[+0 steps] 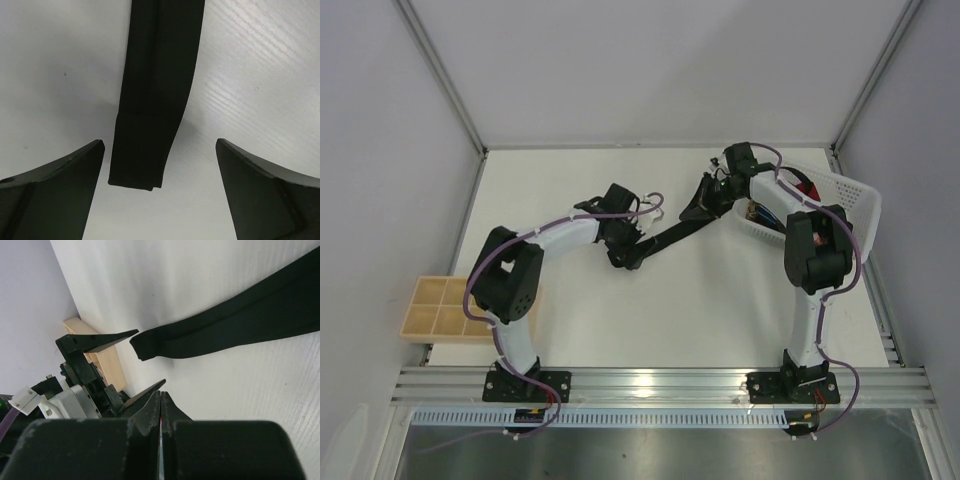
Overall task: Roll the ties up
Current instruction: Roll the tie
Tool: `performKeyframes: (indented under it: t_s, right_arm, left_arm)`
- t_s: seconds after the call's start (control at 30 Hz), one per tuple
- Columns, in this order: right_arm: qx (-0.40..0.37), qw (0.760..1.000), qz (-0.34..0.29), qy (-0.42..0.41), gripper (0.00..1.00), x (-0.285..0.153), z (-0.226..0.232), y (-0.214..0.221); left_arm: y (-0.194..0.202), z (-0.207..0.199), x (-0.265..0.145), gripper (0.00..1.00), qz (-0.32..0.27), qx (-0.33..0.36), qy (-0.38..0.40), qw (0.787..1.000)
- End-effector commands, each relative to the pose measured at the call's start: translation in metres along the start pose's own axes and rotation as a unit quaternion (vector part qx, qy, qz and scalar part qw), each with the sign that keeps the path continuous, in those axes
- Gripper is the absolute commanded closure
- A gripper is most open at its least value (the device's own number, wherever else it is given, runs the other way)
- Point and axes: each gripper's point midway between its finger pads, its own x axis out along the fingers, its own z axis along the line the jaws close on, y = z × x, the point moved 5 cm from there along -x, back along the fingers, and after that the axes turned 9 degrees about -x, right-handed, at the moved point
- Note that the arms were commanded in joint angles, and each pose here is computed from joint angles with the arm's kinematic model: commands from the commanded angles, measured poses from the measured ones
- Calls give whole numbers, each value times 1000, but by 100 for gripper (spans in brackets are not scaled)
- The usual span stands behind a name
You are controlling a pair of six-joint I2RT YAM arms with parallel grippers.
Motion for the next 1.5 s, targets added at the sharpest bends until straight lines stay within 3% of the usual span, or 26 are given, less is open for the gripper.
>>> performKeyframes:
  t_s: [0.0, 0.37, 0.7, 0.87, 1.23, 1.3, 1.47]
  right_arm:
    - [-32, 999, -23, -19, 100, -13, 19, -5]
    - [-31, 999, -20, -28, 100, -12, 21, -5]
    - [-31, 999, -18, -30, 100, -10, 21, -4]
    - [-33, 999, -13, -31, 100, -7, 22, -1]
    - [-33, 999, -9, -33, 100, -3, 24, 0]
    - [-33, 999, -7, -33, 100, -2, 24, 1]
    - [-36, 999, -4, -34, 100, 1, 27, 2]
  left_arm:
    - [-3, 9, -3, 0, 2, 23, -24, 999]
    - [15, 16, 19, 8, 45, 25, -48, 998]
    - [27, 22, 25, 29, 70, 26, -74, 995]
    - [27, 22, 25, 38, 73, 28, -79, 994]
    - [23, 22, 19, 47, 62, 28, -81, 994]
    - [23, 25, 16, 46, 63, 29, -98, 993]
    - [19, 28, 3, 23, 49, 23, -113, 992]
